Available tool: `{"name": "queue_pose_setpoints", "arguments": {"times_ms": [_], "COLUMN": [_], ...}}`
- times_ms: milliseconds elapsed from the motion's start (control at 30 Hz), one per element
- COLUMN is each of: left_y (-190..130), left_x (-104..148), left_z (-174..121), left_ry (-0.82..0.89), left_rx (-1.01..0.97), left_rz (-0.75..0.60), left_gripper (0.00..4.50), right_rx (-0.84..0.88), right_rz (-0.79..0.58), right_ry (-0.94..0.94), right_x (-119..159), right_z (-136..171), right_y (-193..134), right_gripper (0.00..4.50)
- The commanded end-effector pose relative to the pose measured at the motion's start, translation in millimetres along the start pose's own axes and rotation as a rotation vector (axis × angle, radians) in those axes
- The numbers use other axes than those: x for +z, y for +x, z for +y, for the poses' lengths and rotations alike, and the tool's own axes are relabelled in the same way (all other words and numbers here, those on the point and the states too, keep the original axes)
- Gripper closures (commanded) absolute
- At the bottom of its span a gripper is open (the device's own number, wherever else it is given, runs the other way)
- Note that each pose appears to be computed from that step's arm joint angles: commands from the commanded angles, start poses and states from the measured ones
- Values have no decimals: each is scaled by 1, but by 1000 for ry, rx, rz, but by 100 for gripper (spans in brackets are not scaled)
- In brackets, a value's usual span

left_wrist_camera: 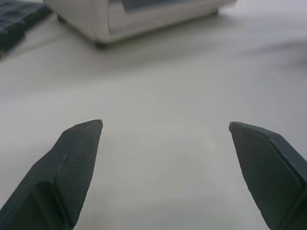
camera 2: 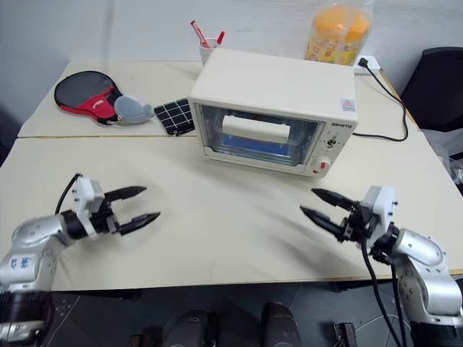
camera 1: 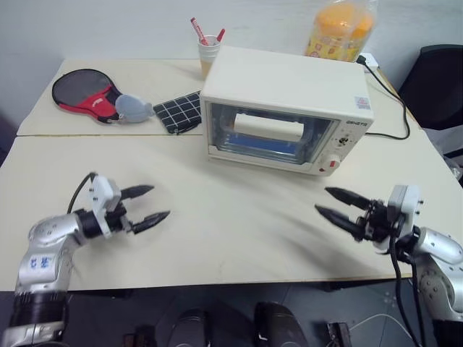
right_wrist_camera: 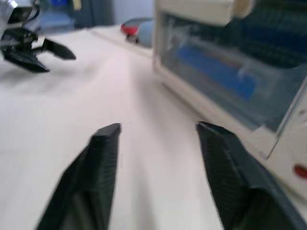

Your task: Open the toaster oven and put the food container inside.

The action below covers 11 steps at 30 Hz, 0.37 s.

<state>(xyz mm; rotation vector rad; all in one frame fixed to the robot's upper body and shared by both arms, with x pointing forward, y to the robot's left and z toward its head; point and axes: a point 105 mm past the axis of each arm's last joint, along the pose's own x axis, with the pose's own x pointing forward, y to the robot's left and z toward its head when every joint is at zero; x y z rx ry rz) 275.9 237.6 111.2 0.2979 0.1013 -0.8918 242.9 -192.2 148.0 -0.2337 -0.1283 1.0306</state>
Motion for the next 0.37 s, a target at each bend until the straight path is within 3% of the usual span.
{"name": "queue_pose_setpoints", "arguments": {"times_ms": [33, 100, 367], "left_y": [-16, -22, -33], "left_x": [13, 11, 14], "left_z": [1, -2, -23], "left_ry": [116, 122, 117], "left_rx": [33, 53, 78], "left_rz": [-10, -11, -45], "left_gripper": [0, 0, 0], "right_rx": [128, 145, 102], "right_rz": [16, 24, -8], "right_ry": [-85, -77, -67], "right_x": [-3, -11, -23], "right_z": [21, 25, 17], "right_y": [3, 3, 13], "right_gripper": [54, 4, 4]}}
